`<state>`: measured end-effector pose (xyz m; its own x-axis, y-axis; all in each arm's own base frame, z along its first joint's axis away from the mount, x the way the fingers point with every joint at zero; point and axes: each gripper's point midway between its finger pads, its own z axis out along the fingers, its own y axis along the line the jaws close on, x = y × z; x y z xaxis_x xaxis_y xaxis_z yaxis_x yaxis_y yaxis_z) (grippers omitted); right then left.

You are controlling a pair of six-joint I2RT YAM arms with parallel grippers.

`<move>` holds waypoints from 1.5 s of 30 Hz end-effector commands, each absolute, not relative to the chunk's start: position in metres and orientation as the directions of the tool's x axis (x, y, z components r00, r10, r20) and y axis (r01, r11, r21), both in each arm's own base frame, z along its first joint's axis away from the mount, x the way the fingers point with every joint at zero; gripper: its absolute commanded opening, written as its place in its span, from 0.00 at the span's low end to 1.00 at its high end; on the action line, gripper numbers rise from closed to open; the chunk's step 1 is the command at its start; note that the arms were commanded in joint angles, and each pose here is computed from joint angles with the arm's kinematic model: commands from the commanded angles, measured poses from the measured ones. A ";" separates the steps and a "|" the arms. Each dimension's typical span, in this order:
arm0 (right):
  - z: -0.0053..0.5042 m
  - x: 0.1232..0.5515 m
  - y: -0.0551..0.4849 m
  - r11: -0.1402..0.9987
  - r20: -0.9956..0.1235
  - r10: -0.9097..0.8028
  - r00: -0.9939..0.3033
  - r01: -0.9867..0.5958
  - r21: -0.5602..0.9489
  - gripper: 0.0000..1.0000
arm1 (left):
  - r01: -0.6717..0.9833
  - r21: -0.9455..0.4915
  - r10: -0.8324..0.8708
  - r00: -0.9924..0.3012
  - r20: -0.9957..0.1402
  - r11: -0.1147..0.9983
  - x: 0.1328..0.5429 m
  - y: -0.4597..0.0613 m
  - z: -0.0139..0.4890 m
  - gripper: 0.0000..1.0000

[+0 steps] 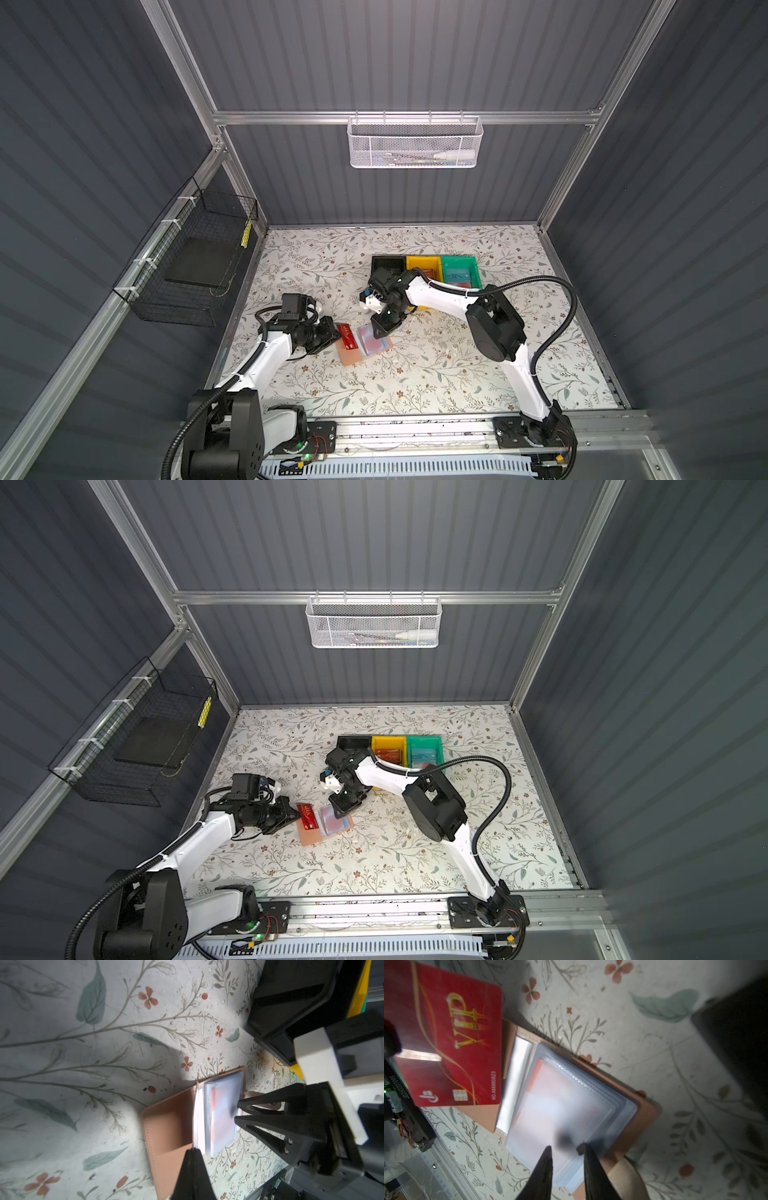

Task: Take the credit cards out of the card holder
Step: Take out the credit card from the card holder, then pass the credit card.

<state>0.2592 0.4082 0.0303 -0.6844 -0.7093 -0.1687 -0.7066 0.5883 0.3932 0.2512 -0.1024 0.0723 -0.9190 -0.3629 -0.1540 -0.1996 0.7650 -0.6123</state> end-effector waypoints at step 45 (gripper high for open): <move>0.172 0.288 0.356 0.434 -0.264 -0.613 -0.745 -0.597 0.675 0.54 | 0.293 -0.887 -0.032 -0.945 -0.325 0.356 0.281 -0.214 0.181 0.00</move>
